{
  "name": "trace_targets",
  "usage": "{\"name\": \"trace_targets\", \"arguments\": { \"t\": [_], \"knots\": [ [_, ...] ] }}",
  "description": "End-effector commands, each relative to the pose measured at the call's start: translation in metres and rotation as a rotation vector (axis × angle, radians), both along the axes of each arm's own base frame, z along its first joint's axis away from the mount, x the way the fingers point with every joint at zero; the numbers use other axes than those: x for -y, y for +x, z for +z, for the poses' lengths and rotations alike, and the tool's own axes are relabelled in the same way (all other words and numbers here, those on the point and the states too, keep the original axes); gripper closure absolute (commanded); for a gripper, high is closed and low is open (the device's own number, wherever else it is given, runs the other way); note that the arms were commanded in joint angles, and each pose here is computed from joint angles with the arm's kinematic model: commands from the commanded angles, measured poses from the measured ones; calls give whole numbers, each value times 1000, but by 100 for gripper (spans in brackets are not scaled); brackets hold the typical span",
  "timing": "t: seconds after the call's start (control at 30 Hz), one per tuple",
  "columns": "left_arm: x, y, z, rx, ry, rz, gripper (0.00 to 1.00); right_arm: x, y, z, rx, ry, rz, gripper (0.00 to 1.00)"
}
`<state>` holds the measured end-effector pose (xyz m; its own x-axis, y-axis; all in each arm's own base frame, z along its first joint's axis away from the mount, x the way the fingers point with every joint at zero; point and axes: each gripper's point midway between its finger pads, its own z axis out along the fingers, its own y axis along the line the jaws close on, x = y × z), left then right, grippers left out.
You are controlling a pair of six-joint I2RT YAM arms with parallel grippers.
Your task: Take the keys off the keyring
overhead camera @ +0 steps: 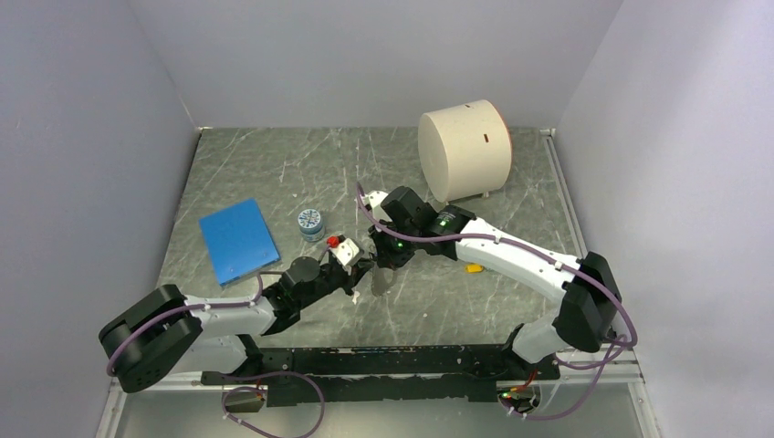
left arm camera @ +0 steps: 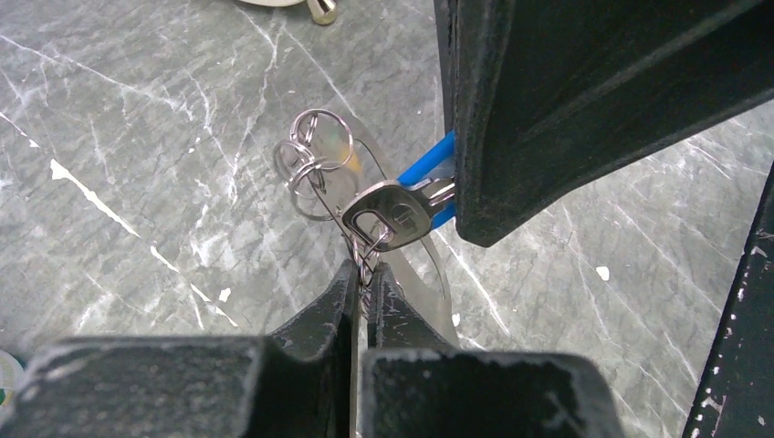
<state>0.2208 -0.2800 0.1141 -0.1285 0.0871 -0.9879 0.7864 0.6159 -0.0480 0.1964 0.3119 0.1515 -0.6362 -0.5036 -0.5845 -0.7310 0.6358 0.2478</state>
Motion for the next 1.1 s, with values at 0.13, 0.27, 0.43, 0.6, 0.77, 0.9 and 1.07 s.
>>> {"name": "trace_targets", "arguments": {
  "t": [0.13,0.27,0.43,0.6,0.77,0.9,1.07],
  "knots": [
    [-4,-1,-6,-27,33,9,98,-21,-3,39,15,147,41,100],
    [-3,0,-4,-42,39,22,97,-25,-7,39,-19,153,54,100],
    [-2,2,0,-52,46,46,97,-31,-9,42,-55,167,42,100],
    [1,2,-2,-52,78,63,97,-36,-3,44,-78,164,-4,100],
    [5,-1,-2,-40,95,66,97,-42,3,53,-88,196,-54,100],
    [7,-2,-1,-32,103,64,97,-46,8,55,-104,199,-88,100],
    [12,-7,2,-7,108,40,98,-47,18,52,-120,194,-129,100]
  ]
}}
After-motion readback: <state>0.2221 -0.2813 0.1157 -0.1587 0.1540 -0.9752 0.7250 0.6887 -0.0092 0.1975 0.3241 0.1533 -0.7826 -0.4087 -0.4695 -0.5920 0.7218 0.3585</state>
